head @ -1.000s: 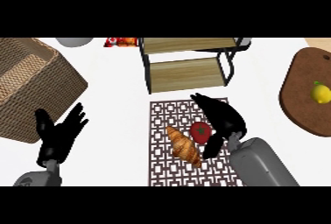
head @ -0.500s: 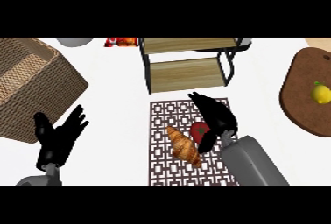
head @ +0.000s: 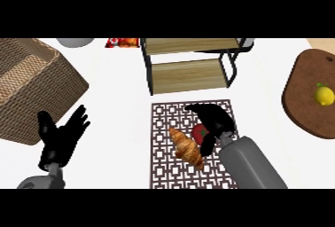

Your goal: Pick the tomato from the placemat and place it in the tiered shelf

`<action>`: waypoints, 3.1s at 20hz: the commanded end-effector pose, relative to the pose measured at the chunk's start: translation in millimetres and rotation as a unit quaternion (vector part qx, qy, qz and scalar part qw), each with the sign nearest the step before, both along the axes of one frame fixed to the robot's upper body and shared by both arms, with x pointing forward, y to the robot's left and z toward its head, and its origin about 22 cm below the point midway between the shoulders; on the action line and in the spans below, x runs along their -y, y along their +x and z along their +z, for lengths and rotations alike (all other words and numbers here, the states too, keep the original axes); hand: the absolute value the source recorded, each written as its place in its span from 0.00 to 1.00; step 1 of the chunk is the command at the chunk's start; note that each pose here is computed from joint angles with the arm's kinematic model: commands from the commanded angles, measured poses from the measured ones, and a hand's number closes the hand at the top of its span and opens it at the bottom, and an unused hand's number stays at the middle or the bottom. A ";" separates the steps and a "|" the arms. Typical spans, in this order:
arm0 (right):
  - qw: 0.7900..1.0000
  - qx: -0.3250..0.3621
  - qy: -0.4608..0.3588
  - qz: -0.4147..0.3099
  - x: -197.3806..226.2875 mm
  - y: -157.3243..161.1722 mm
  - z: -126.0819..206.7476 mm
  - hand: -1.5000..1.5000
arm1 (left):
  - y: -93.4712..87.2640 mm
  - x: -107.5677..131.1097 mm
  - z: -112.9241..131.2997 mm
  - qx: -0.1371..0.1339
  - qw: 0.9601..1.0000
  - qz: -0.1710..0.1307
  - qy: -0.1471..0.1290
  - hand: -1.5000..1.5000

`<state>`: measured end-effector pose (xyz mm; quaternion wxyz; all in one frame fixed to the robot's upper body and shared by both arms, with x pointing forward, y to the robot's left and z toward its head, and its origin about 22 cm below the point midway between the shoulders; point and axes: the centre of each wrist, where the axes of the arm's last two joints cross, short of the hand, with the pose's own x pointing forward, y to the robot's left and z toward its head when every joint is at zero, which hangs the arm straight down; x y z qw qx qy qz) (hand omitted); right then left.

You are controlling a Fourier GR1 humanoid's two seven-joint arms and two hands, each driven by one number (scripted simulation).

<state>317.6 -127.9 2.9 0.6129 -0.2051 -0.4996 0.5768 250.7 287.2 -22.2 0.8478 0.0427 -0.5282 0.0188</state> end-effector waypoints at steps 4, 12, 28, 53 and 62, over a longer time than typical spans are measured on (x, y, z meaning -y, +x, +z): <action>0.996 -0.030 -0.016 0.084 -21.1 -9.4 -15.7 1.00 | -16.5 -16.0 -8.5 0.000 1.000 0.001 0.001 0.50; 0.991 0.025 0.065 0.111 -33.0 -36.0 -11.0 1.00 | -9.1 -9.4 4.6 -0.003 1.000 0.000 0.005 0.50; 0.960 0.209 0.175 -0.058 -117.8 -84.5 167.5 1.00 | -4.8 -2.6 -7.2 -0.009 1.000 -0.004 -0.003 0.50; 0.911 0.303 0.191 -0.204 -47.9 21.4 367.0 1.00 | -21.5 2.3 -20.5 0.002 1.000 -0.003 0.001 0.50; 0.936 0.267 0.156 -0.168 -40.9 67.4 359.3 1.00 | -7.7 -5.3 -30.1 -0.002 1.000 -0.005 -0.004 0.50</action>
